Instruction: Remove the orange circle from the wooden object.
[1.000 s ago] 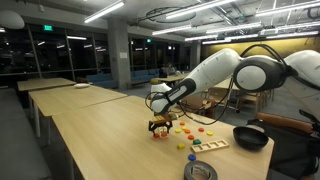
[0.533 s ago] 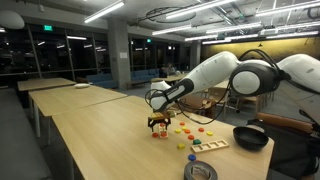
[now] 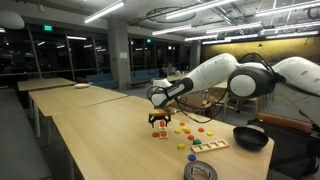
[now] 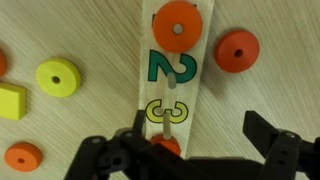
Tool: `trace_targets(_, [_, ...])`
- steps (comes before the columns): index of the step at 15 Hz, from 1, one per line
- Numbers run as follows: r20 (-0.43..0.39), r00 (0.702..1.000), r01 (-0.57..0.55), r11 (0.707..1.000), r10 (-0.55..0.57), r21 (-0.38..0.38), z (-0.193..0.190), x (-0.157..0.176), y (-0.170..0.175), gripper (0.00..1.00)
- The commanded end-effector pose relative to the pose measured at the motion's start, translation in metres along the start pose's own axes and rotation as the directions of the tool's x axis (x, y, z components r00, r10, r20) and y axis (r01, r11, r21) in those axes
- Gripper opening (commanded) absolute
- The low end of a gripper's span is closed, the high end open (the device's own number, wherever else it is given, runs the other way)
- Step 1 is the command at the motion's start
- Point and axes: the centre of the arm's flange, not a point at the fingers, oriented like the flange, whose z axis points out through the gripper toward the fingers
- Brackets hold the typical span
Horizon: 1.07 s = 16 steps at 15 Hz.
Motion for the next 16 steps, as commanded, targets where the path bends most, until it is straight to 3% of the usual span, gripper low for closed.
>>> trace_targets(1, [-0.002, 0.999, -0.035, 0.999, 0.035, 0.023, 0.007, 0.027, -0.011, 1.00])
trace_targets(6, [-0.010, 0.999, -0.048, 0.998, 0.048, 0.038, 0.017, 0.039, -0.013, 1.00])
trace_targets(16, [-0.042, 0.997, -0.060, 0.996, 0.063, 0.066, 0.002, 0.053, -0.009, 1.00])
